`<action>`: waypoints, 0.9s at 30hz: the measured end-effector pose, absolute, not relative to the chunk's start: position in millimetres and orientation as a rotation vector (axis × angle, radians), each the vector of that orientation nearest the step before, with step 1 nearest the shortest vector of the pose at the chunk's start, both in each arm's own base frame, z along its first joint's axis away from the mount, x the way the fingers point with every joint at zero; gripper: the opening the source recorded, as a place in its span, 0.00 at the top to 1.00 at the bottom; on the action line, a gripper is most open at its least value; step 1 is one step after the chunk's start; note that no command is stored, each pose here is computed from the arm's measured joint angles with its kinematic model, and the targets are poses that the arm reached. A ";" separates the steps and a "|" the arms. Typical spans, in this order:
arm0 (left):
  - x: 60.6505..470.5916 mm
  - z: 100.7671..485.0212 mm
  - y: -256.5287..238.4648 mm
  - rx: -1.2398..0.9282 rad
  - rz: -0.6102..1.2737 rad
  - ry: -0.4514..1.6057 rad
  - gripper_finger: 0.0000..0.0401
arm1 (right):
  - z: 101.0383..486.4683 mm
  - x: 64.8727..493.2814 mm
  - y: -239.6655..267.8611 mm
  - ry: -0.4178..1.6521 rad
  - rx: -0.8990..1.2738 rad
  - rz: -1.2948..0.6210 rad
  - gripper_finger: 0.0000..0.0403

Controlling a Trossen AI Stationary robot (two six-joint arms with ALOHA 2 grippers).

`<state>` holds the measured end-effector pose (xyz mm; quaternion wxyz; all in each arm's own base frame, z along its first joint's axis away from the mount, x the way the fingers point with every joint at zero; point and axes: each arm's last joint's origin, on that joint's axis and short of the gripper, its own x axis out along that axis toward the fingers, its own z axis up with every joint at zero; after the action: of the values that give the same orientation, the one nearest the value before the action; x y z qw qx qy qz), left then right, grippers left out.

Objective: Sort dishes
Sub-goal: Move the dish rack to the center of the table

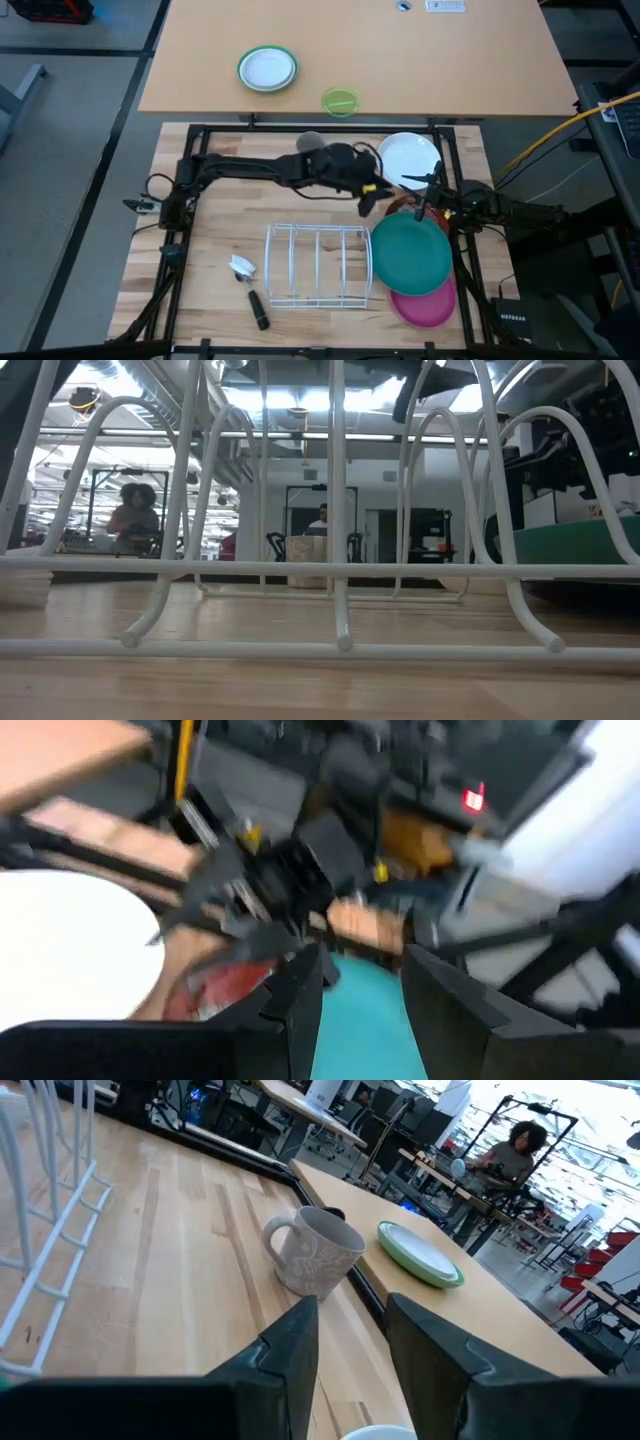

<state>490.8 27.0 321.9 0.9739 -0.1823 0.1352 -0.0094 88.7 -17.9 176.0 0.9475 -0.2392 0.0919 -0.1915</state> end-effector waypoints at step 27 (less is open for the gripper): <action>388.5 398.9 -61.5 -0.758 0.198 1.042 0.68 | 173.9 89.3 -15.6 0.189 -0.480 -0.300 0.69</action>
<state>388.5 -61.5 398.9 0.7950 -0.3528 0.4847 0.0921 89.3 -15.6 173.9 0.9559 -0.2363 0.0929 -0.1477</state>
